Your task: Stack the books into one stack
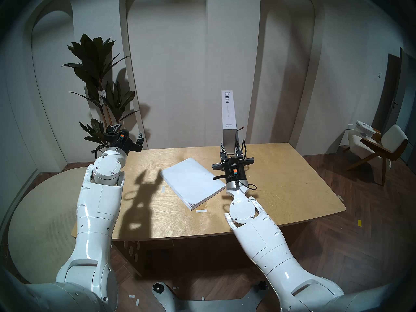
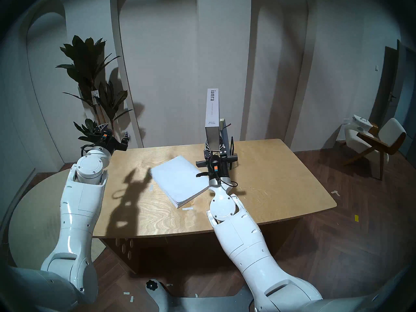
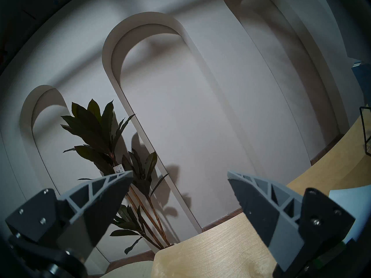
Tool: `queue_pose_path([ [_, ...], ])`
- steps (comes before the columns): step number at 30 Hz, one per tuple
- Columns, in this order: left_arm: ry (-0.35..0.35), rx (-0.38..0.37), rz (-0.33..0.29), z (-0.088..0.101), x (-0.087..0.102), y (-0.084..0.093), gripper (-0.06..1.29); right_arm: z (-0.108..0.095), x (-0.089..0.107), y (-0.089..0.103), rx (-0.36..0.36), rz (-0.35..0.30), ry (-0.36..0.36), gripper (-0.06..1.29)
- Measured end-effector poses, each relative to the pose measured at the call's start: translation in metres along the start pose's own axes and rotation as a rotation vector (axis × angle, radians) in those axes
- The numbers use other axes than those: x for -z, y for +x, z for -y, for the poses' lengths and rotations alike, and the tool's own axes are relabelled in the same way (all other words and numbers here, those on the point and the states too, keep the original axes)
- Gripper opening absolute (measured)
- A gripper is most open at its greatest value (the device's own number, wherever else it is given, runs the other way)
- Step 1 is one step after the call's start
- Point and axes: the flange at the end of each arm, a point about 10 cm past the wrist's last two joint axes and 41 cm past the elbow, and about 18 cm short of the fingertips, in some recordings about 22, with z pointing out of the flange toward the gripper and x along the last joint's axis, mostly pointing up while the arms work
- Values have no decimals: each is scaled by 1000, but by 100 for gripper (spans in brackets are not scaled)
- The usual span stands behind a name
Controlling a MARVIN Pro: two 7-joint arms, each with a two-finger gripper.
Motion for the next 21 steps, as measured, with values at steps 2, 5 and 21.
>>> queue_pose_path([
  [2, 0, 0, 0, 0, 0, 0, 123, 3, 2, 5, 10, -17, 32, 44],
  [5, 0, 0, 0, 0, 0, 0, 123, 6, 5, 12, 34, -39, 87, 44],
  [21, 1, 0, 0, 0, 0, 0, 123, 3, 31, 25, 224, 23, 319, 43],
])
